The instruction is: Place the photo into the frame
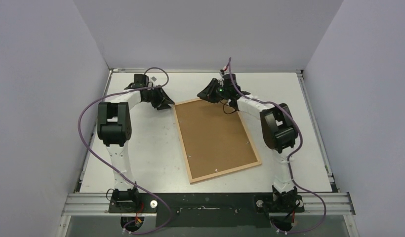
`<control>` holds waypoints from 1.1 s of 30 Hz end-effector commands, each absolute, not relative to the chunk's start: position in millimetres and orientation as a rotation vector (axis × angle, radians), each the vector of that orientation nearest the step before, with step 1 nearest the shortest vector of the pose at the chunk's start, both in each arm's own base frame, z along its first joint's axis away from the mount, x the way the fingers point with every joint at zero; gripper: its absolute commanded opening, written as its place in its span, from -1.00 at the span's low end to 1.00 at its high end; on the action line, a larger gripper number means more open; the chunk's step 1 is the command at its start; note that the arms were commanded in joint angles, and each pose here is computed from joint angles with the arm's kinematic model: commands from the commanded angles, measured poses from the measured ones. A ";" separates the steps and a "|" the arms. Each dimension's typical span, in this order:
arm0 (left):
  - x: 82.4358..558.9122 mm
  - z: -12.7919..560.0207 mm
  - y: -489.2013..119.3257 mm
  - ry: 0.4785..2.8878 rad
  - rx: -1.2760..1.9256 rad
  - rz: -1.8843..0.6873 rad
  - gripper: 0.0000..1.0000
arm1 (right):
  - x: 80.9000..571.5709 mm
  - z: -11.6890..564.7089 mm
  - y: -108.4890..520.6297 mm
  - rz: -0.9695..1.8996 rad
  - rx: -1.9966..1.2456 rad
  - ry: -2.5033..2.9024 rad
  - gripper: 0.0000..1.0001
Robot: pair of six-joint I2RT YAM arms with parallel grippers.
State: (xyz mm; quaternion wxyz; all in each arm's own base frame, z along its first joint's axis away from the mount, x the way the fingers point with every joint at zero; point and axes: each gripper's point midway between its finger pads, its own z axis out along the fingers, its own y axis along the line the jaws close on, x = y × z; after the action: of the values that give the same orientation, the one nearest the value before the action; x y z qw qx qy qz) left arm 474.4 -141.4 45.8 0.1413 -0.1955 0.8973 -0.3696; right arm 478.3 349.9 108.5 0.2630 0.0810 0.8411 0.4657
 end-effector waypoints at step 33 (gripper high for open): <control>510.1 58.0 -179.8 2.404 -0.044 -1.394 -0.07 | 422.5 116.2 113.4 0.104 0.359 2.535 -0.23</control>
State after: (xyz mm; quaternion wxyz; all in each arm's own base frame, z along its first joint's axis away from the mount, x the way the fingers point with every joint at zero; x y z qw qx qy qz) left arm 523.3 -181.6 38.3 0.1711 -0.0429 0.8551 -0.4876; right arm 427.8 145.9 116.6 0.2894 0.1506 0.9360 0.1325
